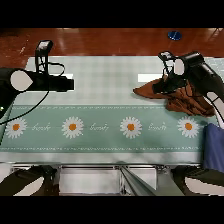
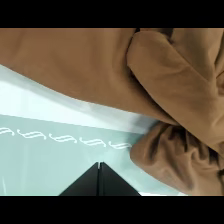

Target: Fold the shirts.

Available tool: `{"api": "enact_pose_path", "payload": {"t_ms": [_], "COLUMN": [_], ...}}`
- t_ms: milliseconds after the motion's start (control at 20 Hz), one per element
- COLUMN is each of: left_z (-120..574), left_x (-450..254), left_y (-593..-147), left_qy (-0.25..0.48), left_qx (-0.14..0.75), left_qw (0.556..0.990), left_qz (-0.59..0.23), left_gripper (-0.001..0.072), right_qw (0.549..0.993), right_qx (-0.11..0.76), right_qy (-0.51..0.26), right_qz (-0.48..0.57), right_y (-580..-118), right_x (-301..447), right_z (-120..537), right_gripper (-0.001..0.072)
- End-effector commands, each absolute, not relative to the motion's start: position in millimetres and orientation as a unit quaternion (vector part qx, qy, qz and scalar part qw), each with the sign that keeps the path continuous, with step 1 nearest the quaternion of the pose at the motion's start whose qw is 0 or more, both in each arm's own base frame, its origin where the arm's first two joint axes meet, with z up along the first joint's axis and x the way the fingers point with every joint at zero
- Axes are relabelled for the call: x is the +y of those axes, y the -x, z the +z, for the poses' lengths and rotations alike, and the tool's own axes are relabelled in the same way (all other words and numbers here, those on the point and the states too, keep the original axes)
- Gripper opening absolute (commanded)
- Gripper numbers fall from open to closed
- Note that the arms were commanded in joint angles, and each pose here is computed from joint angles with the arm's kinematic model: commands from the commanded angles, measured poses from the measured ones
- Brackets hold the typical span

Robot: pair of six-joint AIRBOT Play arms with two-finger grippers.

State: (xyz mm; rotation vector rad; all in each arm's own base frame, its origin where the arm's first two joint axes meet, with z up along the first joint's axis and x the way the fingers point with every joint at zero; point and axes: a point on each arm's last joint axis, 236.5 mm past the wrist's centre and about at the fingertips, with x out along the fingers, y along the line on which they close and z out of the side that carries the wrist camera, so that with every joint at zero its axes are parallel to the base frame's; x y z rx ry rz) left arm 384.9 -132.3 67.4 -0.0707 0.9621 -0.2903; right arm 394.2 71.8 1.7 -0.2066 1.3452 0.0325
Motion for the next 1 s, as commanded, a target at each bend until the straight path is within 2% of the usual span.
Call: {"api": "enact_pose_path", "payload": {"t_ms": [0,200,250,300,350,450,500,600,800,950], "left_z": [69.3,87.1,92.9,97.3,97.8,91.9,88.0,81.6,68.5,57.7], "left_x": [-132.4,-135.6,-136.5,-137.3,-137.5,-133.4,-132.5,-133.4,-140.6,-141.7], "left_y": [-388.7,-413.7,-423.4,-433.6,-441.7,-449.6,-450.5,-451.5,-452.2,-452.8], "left_qy": [0.035,0.045,0.049,0.053,0.056,0.059,0.059,0.059,0.077,0.079], "left_qx": [0.453,0.395,0.374,0.353,0.341,0.339,0.343,0.349,0.365,0.377], "left_qw": [0.88,0.907,0.916,0.924,0.929,0.93,0.929,0.927,0.919,0.914], "left_qz": [-0.139,-0.138,-0.137,-0.136,-0.133,-0.126,-0.125,-0.124,-0.127,-0.126], "left_gripper": [0.0019,0.002,0.0071,0.03,0.0502,0.0508,0.0508,0.0508,0.0508,0.0508], "right_qw": [0.789,0.837,0.852,0.866,0.879,0.886,0.884,0.87,0.828,0.809], "right_qx": [0.607,0.534,0.507,0.478,0.446,0.408,0.405,0.429,0.498,0.526], "right_qy": [0.093,0.116,0.129,0.145,0.167,0.182,0.157,0.058,-0.111,-0.124], "right_qz": [0.02,0.02,0.017,0.003,-0.022,-0.124,-0.174,-0.235,-0.233,-0.231], "right_y": [-402.8,-442.5,-455.9,-470.1,-484.4,-497.9,-494.9,-478.1,-448.9,-435.7], "right_x": [75.2,73.6,70.7,62.1,46.6,-16.1,-50.5,-108.2,-153.5,-177.8], "right_z": [3.7,17.6,24.7,34.3,46.1,69.7,73.4,59.0,3.2,-20.4], "right_gripper": [0.0024,0.0027,0.0107,0.0359,0.0416,0.0416,0.0416,0.0413,0.0406,0.0406]}}
